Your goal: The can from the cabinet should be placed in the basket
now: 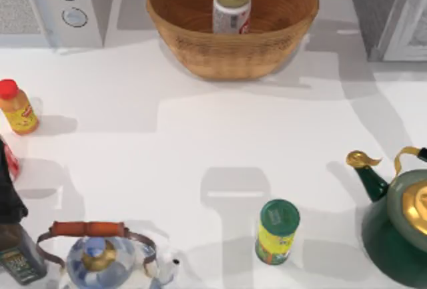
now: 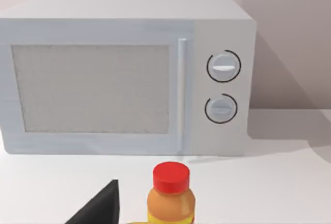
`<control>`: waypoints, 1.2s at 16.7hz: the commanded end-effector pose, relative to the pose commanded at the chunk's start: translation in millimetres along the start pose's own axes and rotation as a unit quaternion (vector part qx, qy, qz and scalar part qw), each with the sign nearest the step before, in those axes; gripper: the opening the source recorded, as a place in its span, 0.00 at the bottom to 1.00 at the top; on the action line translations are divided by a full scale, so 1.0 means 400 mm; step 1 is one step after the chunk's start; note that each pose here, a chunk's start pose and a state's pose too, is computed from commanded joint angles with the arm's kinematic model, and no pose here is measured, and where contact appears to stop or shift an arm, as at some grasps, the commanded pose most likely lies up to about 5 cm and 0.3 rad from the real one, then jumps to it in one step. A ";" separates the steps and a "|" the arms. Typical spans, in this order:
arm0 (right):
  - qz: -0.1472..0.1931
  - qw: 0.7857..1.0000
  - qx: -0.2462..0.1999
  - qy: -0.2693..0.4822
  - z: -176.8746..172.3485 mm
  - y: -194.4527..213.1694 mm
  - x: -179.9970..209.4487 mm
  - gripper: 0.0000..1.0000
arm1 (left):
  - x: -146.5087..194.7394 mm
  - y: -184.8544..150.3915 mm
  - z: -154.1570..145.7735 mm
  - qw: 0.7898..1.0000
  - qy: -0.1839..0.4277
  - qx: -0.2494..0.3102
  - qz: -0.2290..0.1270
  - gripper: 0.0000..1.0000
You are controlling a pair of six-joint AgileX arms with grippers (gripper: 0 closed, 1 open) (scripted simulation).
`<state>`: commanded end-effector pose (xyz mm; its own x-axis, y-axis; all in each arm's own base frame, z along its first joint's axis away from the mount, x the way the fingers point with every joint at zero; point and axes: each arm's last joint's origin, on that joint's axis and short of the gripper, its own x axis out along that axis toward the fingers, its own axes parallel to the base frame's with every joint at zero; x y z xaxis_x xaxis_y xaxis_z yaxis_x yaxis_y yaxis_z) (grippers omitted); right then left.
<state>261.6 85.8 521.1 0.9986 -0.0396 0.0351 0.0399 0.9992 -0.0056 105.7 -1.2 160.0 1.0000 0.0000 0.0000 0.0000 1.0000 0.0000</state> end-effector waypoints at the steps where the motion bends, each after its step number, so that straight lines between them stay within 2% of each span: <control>1: 0.000 1.000 0.000 -0.001 -0.001 -0.002 -0.003 1.00 | 0.000 0.000 0.000 1.000 0.000 0.000 0.000 1.00; 6: 0.001 1.000 0.000 0.000 -0.031 -0.038 -0.052 1.00 | 0.000 0.000 0.000 1.000 0.000 0.000 0.000 1.00; 11: 0.006 1.000 -0.001 0.003 -0.119 -0.097 -0.146 1.00 | 0.000 0.000 0.000 1.000 0.000 0.000 0.000 1.00; 15: 0.008 1.000 -0.001 0.006 -0.243 -0.148 -0.239 1.00 | 0.000 0.000 0.000 1.000 0.000 0.000 0.000 1.00; 20: 0.009 1.000 -0.001 0.011 -0.464 -0.196 -0.345 1.00 | 0.000 0.000 0.000 1.000 0.000 0.000 0.000 1.00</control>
<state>127.1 11.6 331.3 0.9997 -0.0224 0.0135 0.0225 0.9997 -0.0081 105.7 -1.2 160.0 1.0000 0.0000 0.0000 0.0000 1.0000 0.0000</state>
